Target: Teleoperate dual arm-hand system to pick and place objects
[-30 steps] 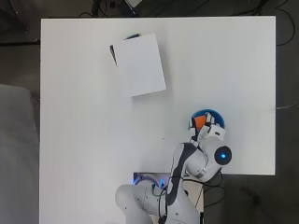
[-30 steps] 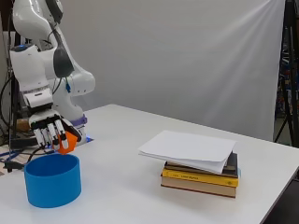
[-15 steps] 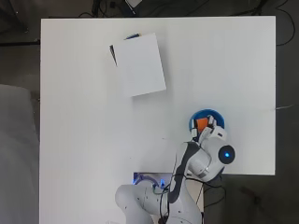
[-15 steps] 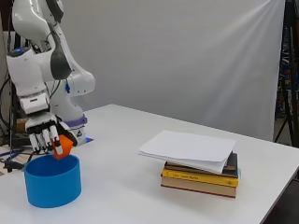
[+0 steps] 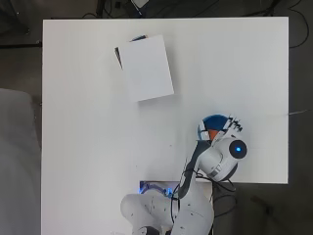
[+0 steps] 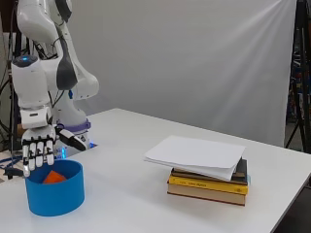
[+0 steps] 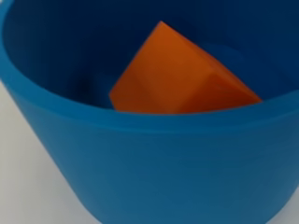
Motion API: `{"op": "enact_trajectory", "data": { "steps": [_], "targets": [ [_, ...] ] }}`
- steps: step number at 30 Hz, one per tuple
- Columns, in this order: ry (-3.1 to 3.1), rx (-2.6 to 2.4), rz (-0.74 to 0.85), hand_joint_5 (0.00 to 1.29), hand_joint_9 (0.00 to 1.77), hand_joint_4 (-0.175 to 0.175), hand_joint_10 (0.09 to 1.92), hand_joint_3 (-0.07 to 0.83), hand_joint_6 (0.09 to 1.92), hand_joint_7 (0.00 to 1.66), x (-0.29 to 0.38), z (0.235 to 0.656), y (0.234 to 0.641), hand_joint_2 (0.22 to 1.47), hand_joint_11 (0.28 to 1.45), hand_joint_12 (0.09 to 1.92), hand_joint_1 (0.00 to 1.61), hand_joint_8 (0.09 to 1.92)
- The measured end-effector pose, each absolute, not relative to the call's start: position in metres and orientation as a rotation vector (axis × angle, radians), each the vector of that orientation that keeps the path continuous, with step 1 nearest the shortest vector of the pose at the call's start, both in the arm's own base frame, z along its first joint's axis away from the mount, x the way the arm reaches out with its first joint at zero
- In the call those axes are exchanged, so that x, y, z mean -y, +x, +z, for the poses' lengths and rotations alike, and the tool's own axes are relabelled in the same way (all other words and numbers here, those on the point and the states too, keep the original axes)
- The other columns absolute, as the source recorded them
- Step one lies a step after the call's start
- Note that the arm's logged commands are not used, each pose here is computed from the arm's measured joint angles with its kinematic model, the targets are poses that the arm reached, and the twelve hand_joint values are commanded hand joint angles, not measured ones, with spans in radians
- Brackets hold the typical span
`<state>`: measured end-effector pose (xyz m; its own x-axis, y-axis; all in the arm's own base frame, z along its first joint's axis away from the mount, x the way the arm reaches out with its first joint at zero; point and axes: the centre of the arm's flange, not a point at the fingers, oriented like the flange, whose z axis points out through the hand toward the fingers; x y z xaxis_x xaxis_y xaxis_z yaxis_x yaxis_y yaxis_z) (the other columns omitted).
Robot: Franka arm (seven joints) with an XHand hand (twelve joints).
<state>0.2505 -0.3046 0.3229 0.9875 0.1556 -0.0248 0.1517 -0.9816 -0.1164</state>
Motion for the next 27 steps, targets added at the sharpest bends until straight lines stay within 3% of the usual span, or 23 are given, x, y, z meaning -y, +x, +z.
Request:
{"op": "enact_trajectory", "data": {
  "steps": [3, 6, 10, 15, 19, 27],
  "targets": [
    [-3.015, 0.239, 0.093, 0.02, 0.19, 0.024, 0.09, 0.001, 0.09, 0.05, 0.307, 0.315, 0.257, 0.81, 0.4, 0.09, 0.0, 0.09],
    [-2.998, 0.276, 0.011, 0.04, 0.23, 0.009, 0.09, 0.003, 0.09, 0.09, 0.304, 0.328, 0.265, 0.83, 0.4, 0.09, 0.0, 0.09],
    [-3.019, 0.349, -0.11, 0.13, 0.33, 0.002, 0.09, 0.003, 0.09, 0.21, 0.315, 0.381, 0.286, 0.87, 0.42, 0.09, 0.0, 0.09],
    [-3.067, 0.481, -0.118, 0.17, 0.47, 0.003, 0.09, 0.002, 0.09, 0.37, 0.311, 0.453, 0.323, 0.91, 0.44, 0.09, 0.0, 0.09],
    [-3.078, 0.637, -0.161, 0.21, 0.53, 0.028, 0.09, 0.0, 0.09, 0.35, 0.258, 0.505, 0.337, 0.91, 0.5, 0.09, 0.0, 0.09],
    [-3.13, 0.949, -0.081, 0.18, 0.47, 0.068, 0.09, 0.002, 0.09, 0.25, 0.112, 0.584, 0.352, 0.92, 0.48, 0.09, 0.0, 0.09]
  ]
}}
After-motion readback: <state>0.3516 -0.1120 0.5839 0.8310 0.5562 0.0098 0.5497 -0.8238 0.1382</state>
